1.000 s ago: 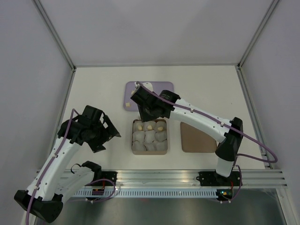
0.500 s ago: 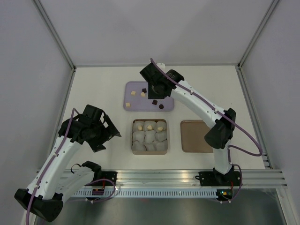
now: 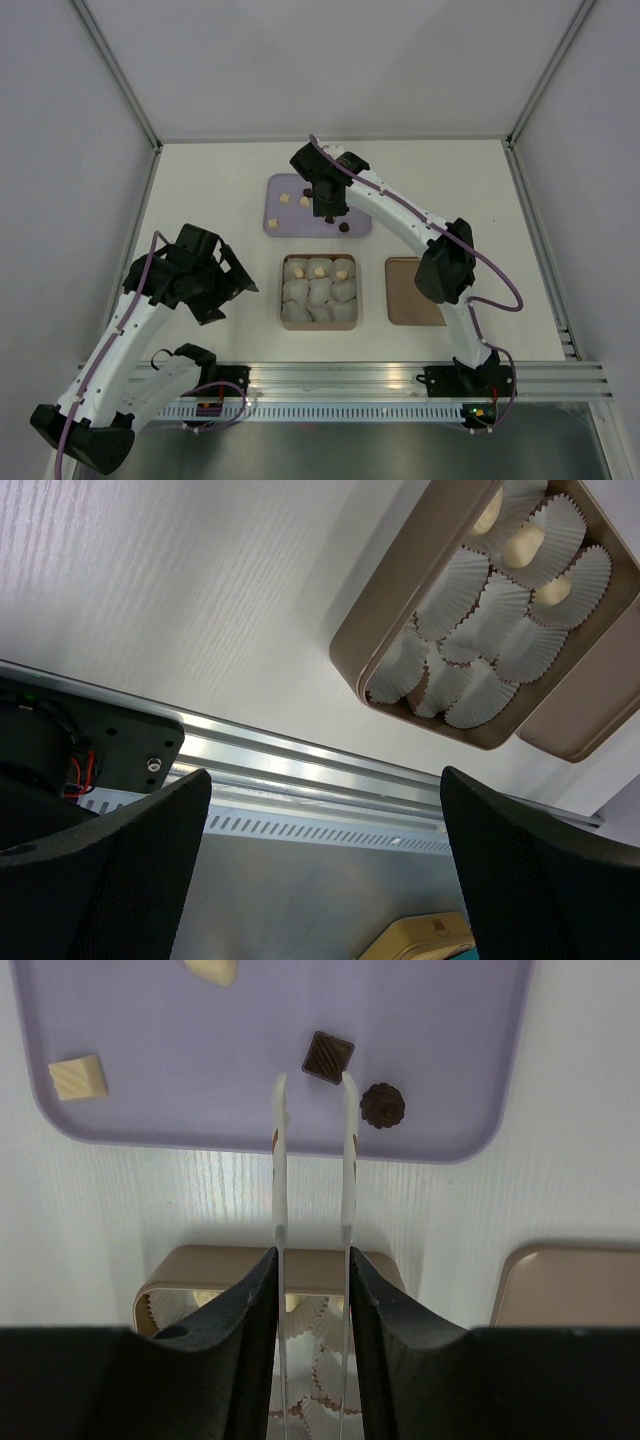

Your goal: Pack the chocolate

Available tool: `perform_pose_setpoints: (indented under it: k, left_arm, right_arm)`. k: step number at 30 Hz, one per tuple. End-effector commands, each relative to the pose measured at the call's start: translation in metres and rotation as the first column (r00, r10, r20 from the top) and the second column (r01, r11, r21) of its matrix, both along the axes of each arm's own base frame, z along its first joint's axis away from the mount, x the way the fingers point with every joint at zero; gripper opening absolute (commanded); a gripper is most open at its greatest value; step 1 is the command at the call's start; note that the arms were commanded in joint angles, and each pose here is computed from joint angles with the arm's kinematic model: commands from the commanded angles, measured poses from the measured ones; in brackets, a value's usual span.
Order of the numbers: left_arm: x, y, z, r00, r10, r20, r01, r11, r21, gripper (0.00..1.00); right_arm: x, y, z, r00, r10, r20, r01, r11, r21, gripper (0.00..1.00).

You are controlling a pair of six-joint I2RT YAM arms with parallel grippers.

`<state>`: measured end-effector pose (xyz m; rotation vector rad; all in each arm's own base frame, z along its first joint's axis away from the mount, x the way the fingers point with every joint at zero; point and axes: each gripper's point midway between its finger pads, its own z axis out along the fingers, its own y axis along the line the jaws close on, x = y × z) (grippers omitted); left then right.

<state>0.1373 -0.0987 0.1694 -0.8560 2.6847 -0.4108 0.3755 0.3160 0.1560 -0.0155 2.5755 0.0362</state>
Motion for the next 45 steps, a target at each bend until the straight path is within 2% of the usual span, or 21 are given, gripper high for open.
perform_pose_setpoints:
  k: [1, 11, 45]
  left_arm:
    - [0.000, -0.001, 0.002, 1.000, 0.005, 0.011, -0.005, 1.000, -0.009, 1.00]
    - [0.000, -0.002, 0.000, 1.000, 0.003, 0.010, -0.003, 1.000, -0.013, 1.00]
    - [-0.005, -0.001, -0.008, 1.000, -0.018, -0.010, 0.017, 1.000, -0.007, 1.00]
  right_arm:
    - [0.012, 0.000, 0.014, 0.999, -0.025, 0.045, 0.024, 1.000, 0.019, 0.38]
    - [0.017, -0.001, -0.002, 0.999, -0.031, 0.024, 0.031, 1.000, 0.006, 0.41]
    - [0.028, 0.003, -0.030, 0.998, -0.067, -0.006, 0.067, 0.998, 0.017, 0.41]
